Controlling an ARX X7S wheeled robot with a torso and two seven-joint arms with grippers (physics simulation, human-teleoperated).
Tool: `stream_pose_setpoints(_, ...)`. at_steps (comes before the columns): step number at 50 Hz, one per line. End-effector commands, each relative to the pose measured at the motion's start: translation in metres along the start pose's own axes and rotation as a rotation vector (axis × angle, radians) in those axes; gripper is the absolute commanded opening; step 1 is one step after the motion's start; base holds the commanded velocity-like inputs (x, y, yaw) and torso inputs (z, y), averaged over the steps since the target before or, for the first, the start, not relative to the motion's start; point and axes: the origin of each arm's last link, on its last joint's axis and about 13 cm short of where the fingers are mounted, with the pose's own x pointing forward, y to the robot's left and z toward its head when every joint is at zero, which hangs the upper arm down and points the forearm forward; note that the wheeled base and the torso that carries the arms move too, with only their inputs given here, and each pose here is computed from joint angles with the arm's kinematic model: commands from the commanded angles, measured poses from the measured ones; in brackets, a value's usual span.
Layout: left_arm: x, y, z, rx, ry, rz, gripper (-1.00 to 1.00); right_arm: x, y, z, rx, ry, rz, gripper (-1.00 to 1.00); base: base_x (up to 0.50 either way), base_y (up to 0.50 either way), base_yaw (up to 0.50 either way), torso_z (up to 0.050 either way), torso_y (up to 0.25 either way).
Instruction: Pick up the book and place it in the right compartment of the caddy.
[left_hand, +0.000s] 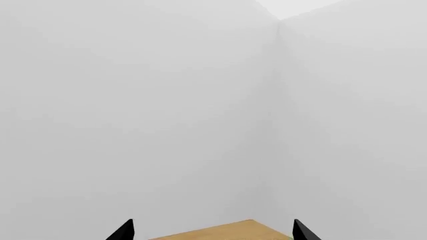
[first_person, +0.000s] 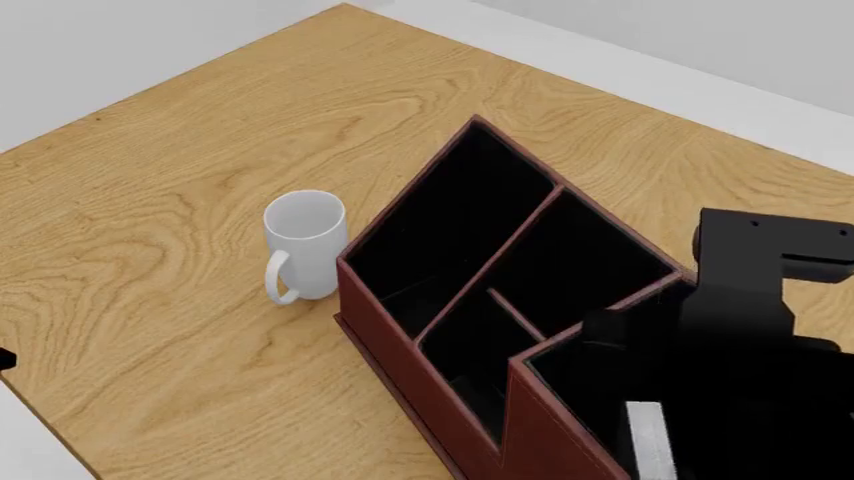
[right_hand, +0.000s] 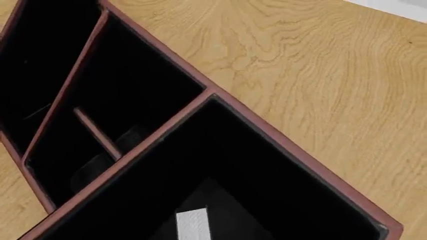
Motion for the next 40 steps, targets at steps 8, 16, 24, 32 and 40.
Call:
stream_pose_setpoints(8, 0.0, 0.0, 0.0, -0.001, 0.0, 0.0, 1.0, -0.008, -0.003, 0.004, 0.008, -0.025, -0.008, 1.0, 0.0, 0.0, 0.0, 0.0, 0.0)
stream_pose_setpoints(16, 0.0, 0.0, 0.001, -0.002, -0.002, 0.001, 1.0, -0.028, -0.004, 0.011, -0.015, -0.061, -0.018, 1.0, 0.0, 0.0, 0.0, 0.0, 0.0)
stream_pose_setpoints(24, -0.001, 0.001, 0.004, -0.007, -0.005, 0.003, 1.0, -0.05, -0.007, 0.019, -0.029, -0.108, -0.039, 1.0, 0.0, 0.0, 0.0, 0.0, 0.0)
stream_pose_setpoints(32, -0.001, 0.002, 0.004, -0.011, -0.007, 0.006, 1.0, -0.063, -0.008, 0.025, -0.017, -0.16, -0.044, 1.0, 0.0, 0.0, 0.0, 0.0, 0.0)
stream_pose_setpoints(40, 0.0, 0.002, 0.004, -0.013, -0.007, 0.009, 1.0, -0.072, -0.006, 0.031, -0.006, -0.206, -0.024, 1.0, 0.0, 0.0, 0.0, 0.0, 0.0)
